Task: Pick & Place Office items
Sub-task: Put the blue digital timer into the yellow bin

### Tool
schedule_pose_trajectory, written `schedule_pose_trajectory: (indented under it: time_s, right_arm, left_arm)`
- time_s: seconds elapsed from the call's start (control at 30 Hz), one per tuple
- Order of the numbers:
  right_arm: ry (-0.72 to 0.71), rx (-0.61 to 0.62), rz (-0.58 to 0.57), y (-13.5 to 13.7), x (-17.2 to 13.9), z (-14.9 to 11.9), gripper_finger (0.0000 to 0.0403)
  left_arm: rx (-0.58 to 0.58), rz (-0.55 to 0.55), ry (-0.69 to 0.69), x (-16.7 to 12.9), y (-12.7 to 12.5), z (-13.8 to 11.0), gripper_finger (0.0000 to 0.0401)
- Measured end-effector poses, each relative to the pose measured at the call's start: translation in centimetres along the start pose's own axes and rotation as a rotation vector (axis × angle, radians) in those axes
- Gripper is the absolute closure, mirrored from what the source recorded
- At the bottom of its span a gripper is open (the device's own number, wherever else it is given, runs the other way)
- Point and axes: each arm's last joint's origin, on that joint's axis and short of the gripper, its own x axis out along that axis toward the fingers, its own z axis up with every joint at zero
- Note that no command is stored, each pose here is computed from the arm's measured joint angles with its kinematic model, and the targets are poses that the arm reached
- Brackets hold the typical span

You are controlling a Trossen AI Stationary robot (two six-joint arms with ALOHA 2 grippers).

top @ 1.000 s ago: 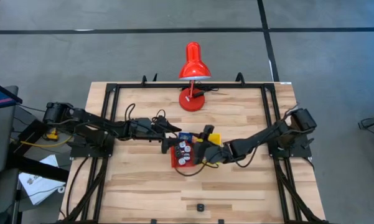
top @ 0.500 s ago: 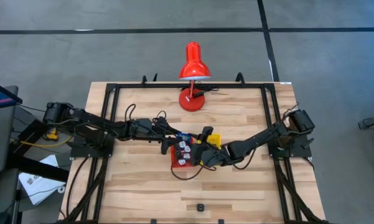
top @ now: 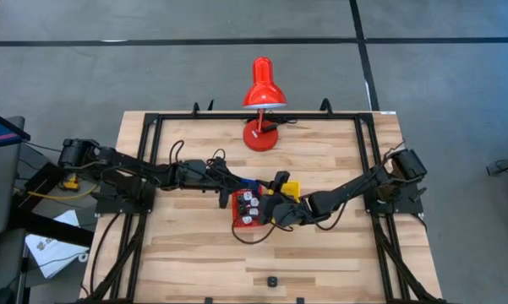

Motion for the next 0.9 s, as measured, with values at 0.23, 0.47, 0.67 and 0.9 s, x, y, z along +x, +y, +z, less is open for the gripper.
schedule_pose_trajectory:
  time_s: [0.23, 0.47, 0.67, 0.9]
  right_arm:
    - [-0.003, -0.014, 0.023, 0.3, -0.3, 0.0, 0.0231]
    - [-0.019, 0.058, 0.131, -0.2, -1.7, 0.6, 0.0171]
    - [0.037, 0.391, 0.214, -4.5, -3.8, 1.7, 0.0100]
    - [0.102, 0.582, 0.278, -8.9, -4.8, 1.8, 0.0074]
  left_arm:
    - [0.047, 0.001, 0.009, 0.0, 0.0, -0.1, 0.0342]
    - [0.109, -0.022, 0.008, 0.0, -0.1, 0.0, 0.0345]
    - [0.363, -0.091, 0.041, -0.1, -0.5, -0.4, 0.0341]
    - [0.408, -0.088, 0.072, -0.1, -0.4, -0.7, 0.0343]
